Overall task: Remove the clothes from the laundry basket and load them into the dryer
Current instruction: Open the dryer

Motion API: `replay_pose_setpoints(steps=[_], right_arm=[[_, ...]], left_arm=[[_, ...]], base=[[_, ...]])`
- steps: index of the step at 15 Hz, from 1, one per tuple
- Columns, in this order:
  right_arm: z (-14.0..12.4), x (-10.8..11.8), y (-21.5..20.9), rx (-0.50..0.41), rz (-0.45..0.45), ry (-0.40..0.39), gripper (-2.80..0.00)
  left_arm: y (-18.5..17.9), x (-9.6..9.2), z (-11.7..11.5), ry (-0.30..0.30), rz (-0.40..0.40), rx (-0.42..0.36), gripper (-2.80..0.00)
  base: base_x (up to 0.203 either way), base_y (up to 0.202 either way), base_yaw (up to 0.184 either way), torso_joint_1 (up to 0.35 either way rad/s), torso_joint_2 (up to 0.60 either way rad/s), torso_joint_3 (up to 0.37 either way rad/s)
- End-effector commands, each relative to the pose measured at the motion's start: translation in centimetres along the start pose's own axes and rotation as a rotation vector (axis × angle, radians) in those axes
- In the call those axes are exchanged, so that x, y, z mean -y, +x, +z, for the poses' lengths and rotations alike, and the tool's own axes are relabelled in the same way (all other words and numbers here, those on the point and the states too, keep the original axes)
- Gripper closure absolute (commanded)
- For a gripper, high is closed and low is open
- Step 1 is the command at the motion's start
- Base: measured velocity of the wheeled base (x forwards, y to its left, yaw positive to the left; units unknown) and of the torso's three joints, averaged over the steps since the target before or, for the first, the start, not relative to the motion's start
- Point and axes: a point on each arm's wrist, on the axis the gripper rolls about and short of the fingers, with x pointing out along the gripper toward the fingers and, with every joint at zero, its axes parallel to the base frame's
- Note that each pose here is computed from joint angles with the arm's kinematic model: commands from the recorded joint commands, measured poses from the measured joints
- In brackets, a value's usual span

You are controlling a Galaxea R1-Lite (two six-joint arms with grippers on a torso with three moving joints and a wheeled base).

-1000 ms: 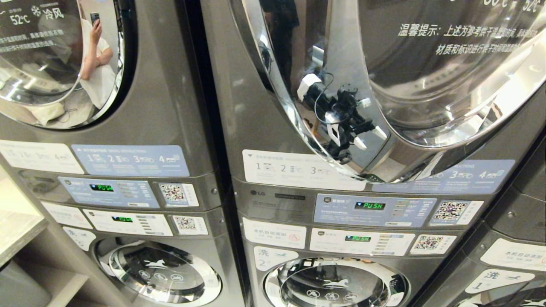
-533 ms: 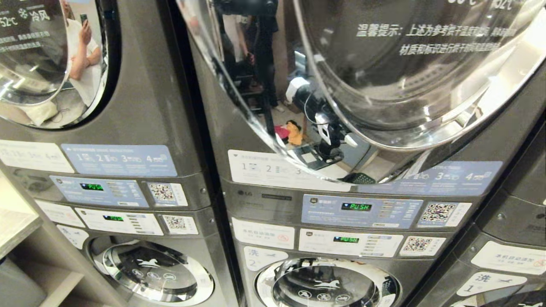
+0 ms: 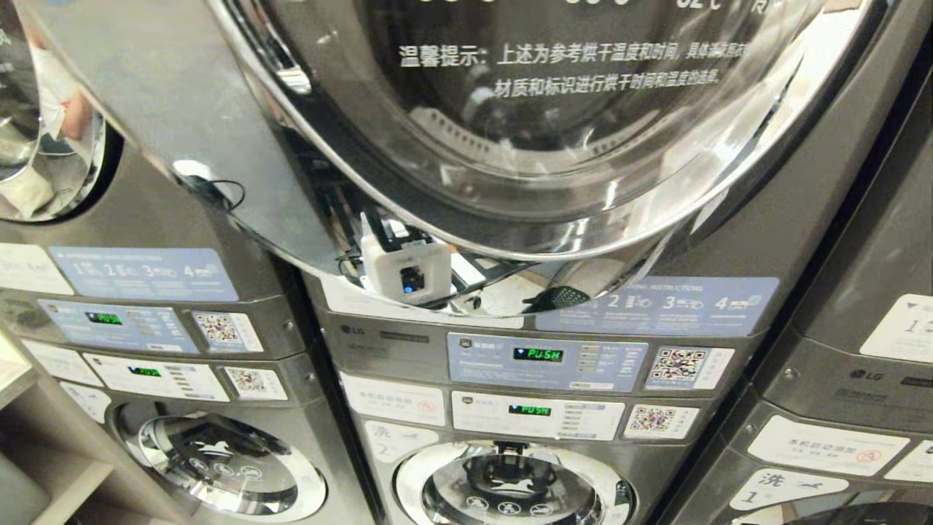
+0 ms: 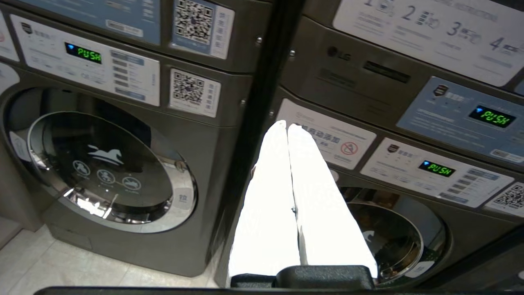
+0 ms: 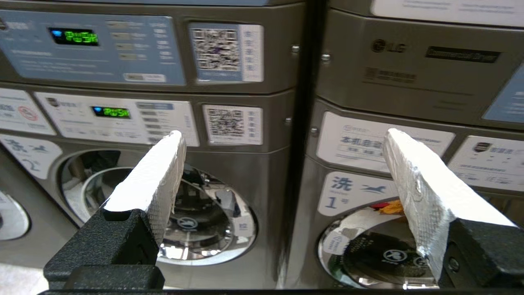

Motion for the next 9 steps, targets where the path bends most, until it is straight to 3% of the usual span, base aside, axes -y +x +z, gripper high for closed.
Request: replay_pose_setpoints(steps=[1, 9], right_arm=[[-0.17, 0.0, 0.06, -0.007, 0.0, 0.0, -2.8], [-0.17, 0.0, 0.06, -0.007, 0.0, 0.002, -2.8]], left_arm=[[0.2, -0.19, -0.83, 0.0, 0.007, -0.029, 0.0], [0.19, -0.19, -0.83, 0.0, 0.008, -0.028, 0.0]], base=[[0.0, -0.194, 0.001, -0.002, 0.0, 0.002], [0.0, -0.194, -0.001, 0.004, 0.0, 0.003]])
